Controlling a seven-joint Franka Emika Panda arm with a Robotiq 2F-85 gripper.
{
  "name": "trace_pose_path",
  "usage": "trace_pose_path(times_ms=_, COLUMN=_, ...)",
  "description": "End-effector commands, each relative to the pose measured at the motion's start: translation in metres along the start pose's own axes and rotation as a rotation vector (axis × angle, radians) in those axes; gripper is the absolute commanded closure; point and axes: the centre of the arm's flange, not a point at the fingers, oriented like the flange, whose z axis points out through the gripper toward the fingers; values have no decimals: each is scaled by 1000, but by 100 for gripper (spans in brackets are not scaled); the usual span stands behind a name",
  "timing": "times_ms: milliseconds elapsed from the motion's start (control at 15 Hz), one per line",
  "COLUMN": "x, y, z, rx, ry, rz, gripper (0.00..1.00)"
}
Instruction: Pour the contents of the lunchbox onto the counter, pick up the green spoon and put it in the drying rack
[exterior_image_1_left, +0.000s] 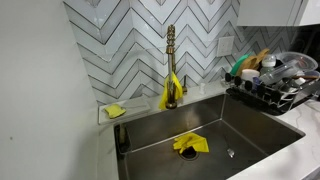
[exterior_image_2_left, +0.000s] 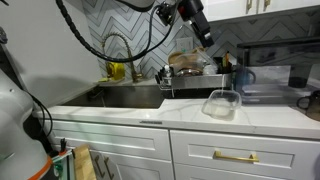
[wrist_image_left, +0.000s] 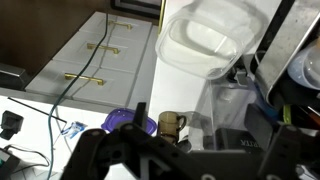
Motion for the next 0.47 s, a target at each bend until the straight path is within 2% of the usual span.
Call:
trace_pose_path(times_ms=0, x=-13, y=20, z=-4, rx=22, ry=-67, rz=-17, gripper=0)
trace_pose_path(times_ms=67, x=-13, y=22, z=-4, rx=22, ry=-67, rz=-15, gripper=0)
trace_pose_path(times_ms=133, x=-3, y=9, z=-2, rx=8, ry=-33, rz=-7, gripper=0)
trace_pose_path(times_ms=400, x=-1, y=8, z=-3, rx=9, ry=-31, rz=-9, gripper=0)
